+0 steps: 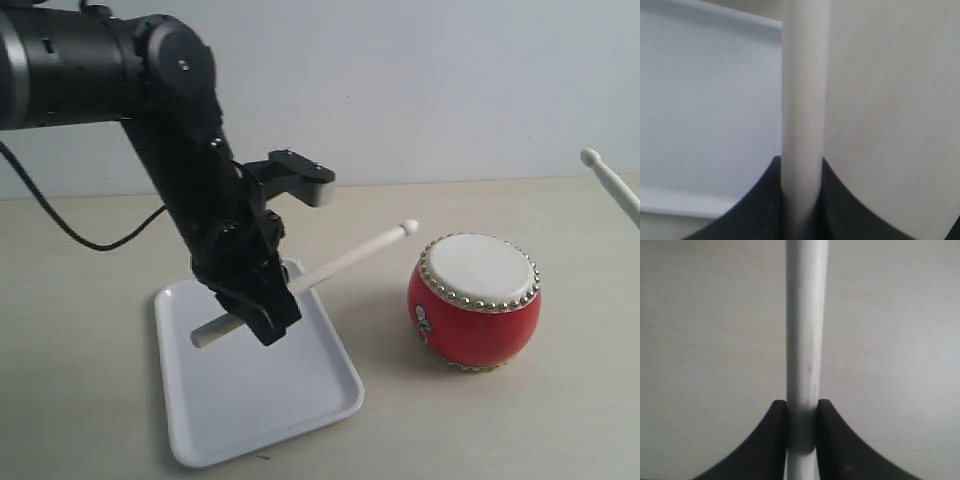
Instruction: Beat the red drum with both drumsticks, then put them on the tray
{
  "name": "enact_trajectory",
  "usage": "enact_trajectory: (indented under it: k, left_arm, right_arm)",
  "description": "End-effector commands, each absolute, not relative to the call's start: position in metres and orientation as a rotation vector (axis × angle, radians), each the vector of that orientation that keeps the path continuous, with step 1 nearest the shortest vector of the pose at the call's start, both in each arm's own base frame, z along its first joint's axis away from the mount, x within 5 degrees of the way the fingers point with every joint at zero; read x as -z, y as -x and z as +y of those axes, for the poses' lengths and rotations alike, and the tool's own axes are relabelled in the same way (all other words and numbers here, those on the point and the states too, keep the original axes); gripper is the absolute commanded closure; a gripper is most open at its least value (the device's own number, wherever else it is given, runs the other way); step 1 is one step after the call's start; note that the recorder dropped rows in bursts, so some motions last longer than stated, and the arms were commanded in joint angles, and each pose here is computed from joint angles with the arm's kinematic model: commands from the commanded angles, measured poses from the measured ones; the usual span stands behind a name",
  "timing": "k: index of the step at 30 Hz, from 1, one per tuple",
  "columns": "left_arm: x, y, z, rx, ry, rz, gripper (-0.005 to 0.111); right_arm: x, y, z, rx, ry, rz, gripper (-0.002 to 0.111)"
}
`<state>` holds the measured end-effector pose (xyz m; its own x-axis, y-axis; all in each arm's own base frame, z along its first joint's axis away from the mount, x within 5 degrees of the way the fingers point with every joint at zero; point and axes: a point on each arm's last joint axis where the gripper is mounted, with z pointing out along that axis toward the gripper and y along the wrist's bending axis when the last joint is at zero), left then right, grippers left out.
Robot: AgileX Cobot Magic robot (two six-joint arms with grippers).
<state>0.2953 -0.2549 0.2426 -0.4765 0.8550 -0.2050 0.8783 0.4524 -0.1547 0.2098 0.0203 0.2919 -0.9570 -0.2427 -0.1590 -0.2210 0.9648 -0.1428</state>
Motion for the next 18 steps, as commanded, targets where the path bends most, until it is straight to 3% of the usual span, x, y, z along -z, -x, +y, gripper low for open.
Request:
enact_trajectory:
  k: [1,7,10,13,15,18]
  left_arm:
    - [-0.246,-0.296,-0.279,0.332,-1.6,2.546,0.107]
    - [-0.259,-0.31,-0.309,0.359,-1.574,2.453,0.107]
    - [-0.21,-0.318,-0.318,0.364,-1.617,2.574,0.107]
    - [-0.191,-0.319,-0.319,0.373,-1.638,2.619,0.107]
    - [-0.212,-0.317,-0.318,0.376,-1.641,2.555,0.107]
    - [-0.269,-0.317,-0.319,0.41,-1.563,2.411,0.107]
  right_arm:
    - [-0.294,-0.207,0.019,0.183,0.349,2.921,0.108]
    - [-0.294,-0.207,0.019,0.179,0.354,2.923,0.108]
    - [-0.294,-0.207,0.019,0.175,0.357,2.923,0.108]
    - [-0.294,-0.206,0.021,0.14,0.358,2.926,0.108]
    - [-0.293,-0.207,0.021,0.141,0.366,2.927,0.108]
    - [-0.293,-0.207,0.022,0.134,0.364,2.928,0.108]
